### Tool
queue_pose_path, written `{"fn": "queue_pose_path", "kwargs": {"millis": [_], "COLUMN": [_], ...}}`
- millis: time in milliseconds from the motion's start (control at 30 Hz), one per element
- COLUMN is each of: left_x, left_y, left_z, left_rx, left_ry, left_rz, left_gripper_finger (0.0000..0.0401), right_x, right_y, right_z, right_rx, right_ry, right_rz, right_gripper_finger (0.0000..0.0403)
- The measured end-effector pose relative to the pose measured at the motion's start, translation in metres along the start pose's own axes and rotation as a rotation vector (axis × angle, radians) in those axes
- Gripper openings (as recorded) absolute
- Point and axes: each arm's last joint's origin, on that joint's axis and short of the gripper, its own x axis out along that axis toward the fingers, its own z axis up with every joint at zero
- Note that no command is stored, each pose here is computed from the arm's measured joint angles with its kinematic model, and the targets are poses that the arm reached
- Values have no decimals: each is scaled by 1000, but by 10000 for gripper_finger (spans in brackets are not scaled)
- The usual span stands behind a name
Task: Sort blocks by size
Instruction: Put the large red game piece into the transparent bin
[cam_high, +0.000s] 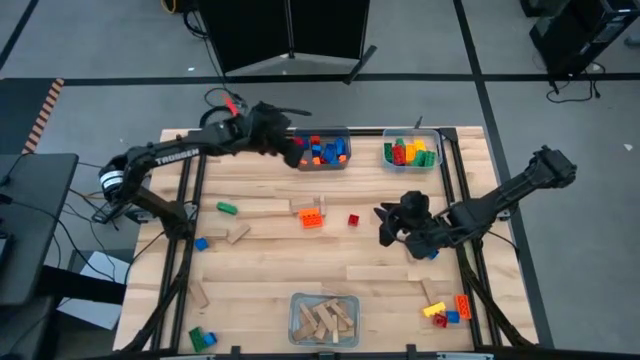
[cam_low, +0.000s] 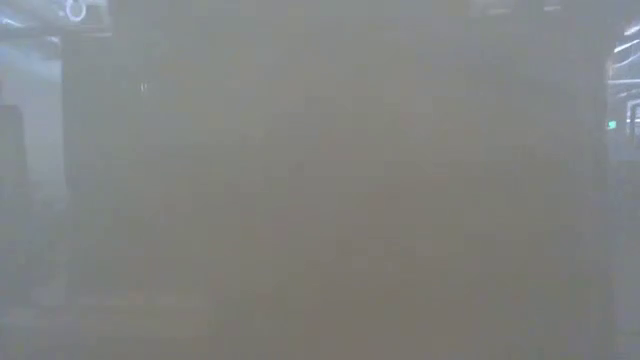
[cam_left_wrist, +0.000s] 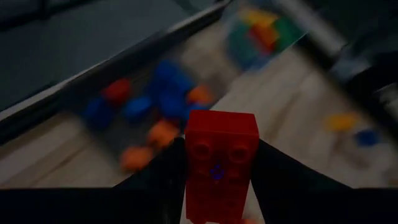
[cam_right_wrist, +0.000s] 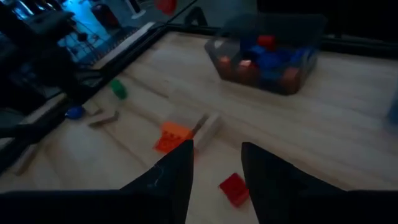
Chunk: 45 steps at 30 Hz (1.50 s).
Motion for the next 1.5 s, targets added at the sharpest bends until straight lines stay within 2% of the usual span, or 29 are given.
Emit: {"fn": "queue_pose_path", "kwargs": {"millis": [100, 300, 633, 800, 967, 1067, 1200, 1500], "left_x": [2, 12, 41, 42, 39, 39, 39, 39], "left_y": [-19, -47, -75, -79, -81, -81, -81, -82], "left_z": [3, 6, 2, 4, 9, 9, 9, 9], "left_rx": [-39, -32, -8, 29, 62, 62, 63, 86], "left_ry": [-93, -209, -312, -352, -391, -386, -389, -395], "left_rz": [-78, -212, -345, -360, -343, -337, -337, -337], "left_gripper_finger": [163, 163, 163, 163, 163, 163, 163, 163], "right_x": [8, 27, 50, 61, 70, 77, 90, 102], "right_y": [-3, -2, 16, 17, 16, 13, 10, 2], "right_z": [0, 13, 41, 46, 57, 65, 74, 86], "right_rx": [-32, -35, -303, -364, -352, -334, -326, -290], "right_ry": [-17, -73, -256, -290, -326, -344, -338, -362], "right_rz": [-31, -64, -29, -56, -42, -26, 59, 74], "right_gripper_finger": [151, 159, 231, 271, 293, 294, 289, 273]}}
